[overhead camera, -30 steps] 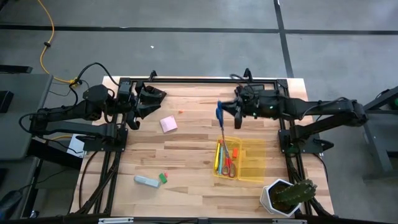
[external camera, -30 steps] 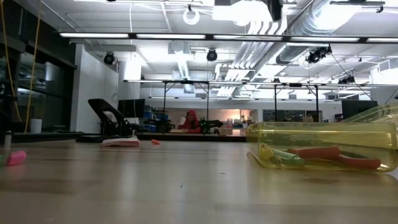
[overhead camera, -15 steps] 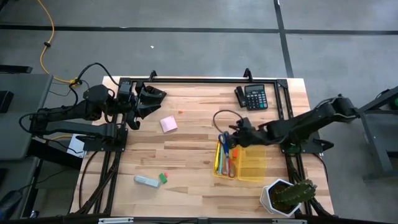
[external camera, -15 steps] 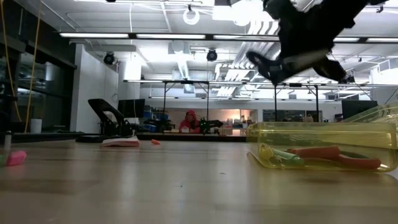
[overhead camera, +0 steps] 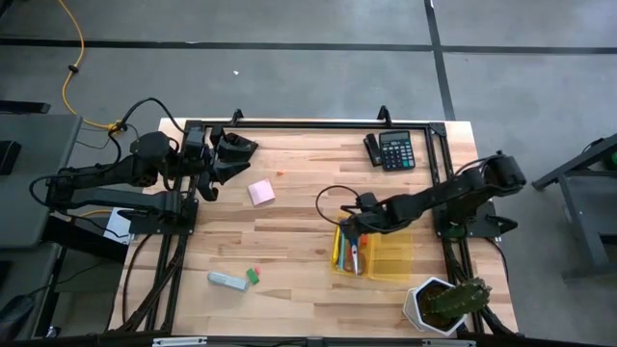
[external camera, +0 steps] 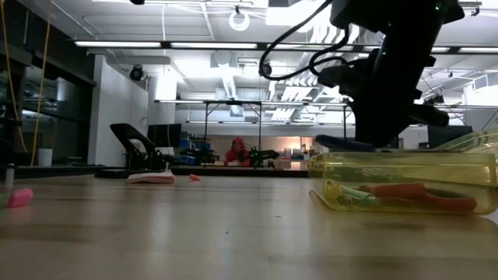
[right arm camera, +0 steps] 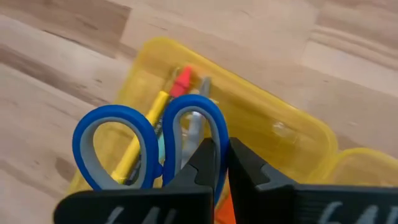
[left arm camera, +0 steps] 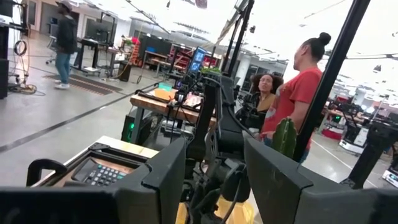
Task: Pack school essentials
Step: Put the blue scissors into the supply box
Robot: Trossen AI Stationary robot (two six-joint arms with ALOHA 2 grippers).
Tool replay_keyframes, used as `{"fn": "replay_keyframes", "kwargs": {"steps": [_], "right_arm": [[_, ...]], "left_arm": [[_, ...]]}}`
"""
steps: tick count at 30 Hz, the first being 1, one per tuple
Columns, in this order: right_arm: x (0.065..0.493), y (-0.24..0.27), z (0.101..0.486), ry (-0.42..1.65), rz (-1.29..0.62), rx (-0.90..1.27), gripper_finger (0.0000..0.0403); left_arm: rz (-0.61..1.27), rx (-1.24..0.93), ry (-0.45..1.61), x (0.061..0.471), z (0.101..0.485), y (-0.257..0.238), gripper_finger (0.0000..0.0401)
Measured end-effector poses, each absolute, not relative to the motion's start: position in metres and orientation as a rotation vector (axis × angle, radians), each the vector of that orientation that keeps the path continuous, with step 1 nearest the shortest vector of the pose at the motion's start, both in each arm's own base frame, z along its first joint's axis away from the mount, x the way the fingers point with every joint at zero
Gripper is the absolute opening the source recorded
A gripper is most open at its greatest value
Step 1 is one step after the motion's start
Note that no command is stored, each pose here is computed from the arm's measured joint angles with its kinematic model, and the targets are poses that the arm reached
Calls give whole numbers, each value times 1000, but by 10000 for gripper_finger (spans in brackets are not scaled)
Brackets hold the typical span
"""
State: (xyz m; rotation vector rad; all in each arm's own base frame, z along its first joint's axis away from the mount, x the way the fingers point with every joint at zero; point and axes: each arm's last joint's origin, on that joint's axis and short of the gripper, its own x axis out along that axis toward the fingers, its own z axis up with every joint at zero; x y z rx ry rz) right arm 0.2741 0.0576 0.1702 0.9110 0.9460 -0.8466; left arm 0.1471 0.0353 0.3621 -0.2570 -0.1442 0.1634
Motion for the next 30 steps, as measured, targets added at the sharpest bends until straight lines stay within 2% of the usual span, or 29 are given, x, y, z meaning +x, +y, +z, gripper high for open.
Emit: {"fn": "replay_keyframes", "kwargs": {"steps": [4, 14, 21, 26, 30], "right_arm": [[275, 56, 166, 962, -866, 911, 5], [275, 51, 165, 960, -888, 911, 56], [276, 44, 167, 966, -880, 895, 73], [282, 47, 196, 958, -686, 772, 73], [288, 61, 214, 986, -355, 683, 73]], "left_arm": [[164, -257, -144, 147, 362, 35, 156], [163, -257, -143, 147, 362, 35, 156], [163, -257, -143, 147, 362, 35, 156], [163, -257, -143, 147, 362, 35, 156], [163, -257, -143, 147, 362, 35, 156]]}}
